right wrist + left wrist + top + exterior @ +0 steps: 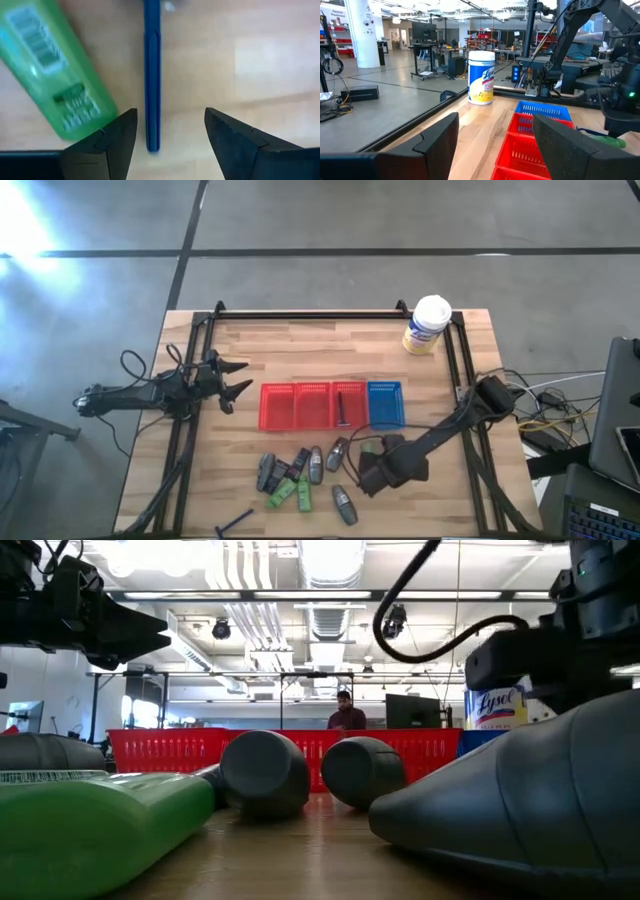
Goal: Pick & Place Travel size toiletries
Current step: Put the blue razor into the right red bin
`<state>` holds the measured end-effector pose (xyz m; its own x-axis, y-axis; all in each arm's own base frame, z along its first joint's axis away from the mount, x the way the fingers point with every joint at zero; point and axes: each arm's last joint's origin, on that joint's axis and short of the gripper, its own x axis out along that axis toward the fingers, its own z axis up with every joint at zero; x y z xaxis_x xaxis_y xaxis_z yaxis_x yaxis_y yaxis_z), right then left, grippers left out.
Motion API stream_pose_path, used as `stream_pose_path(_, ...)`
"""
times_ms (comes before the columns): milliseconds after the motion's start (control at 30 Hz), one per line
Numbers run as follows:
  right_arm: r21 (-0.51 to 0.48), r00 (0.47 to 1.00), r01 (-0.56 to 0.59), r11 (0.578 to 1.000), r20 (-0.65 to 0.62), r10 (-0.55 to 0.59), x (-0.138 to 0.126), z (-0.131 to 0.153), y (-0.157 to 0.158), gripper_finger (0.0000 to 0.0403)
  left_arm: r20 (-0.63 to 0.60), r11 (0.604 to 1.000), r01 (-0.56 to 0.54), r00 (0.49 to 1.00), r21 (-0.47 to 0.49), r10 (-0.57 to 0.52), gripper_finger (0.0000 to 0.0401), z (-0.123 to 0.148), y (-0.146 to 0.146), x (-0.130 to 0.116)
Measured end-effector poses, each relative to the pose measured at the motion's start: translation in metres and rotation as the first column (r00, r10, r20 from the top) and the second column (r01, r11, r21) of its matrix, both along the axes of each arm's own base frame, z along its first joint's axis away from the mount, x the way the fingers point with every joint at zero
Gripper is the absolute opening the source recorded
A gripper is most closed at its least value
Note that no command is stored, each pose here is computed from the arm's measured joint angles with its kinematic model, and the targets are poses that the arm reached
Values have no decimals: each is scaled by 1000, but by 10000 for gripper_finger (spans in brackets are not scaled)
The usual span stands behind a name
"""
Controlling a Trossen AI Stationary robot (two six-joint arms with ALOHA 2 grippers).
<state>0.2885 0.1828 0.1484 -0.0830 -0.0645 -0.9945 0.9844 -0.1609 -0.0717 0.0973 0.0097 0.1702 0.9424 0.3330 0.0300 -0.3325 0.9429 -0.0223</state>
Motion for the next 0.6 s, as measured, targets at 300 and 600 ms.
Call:
stream_pose_path(300,-85,993,-114,990,18,116,3,-5,-10,201,0,1000,0,1000,0,0,259,0,0,0)
stream_pose_path(600,-86,988,-148,985,26,151,-3,-16,-13,132,0,1000,0,1000,0,0,259,0,0,0)
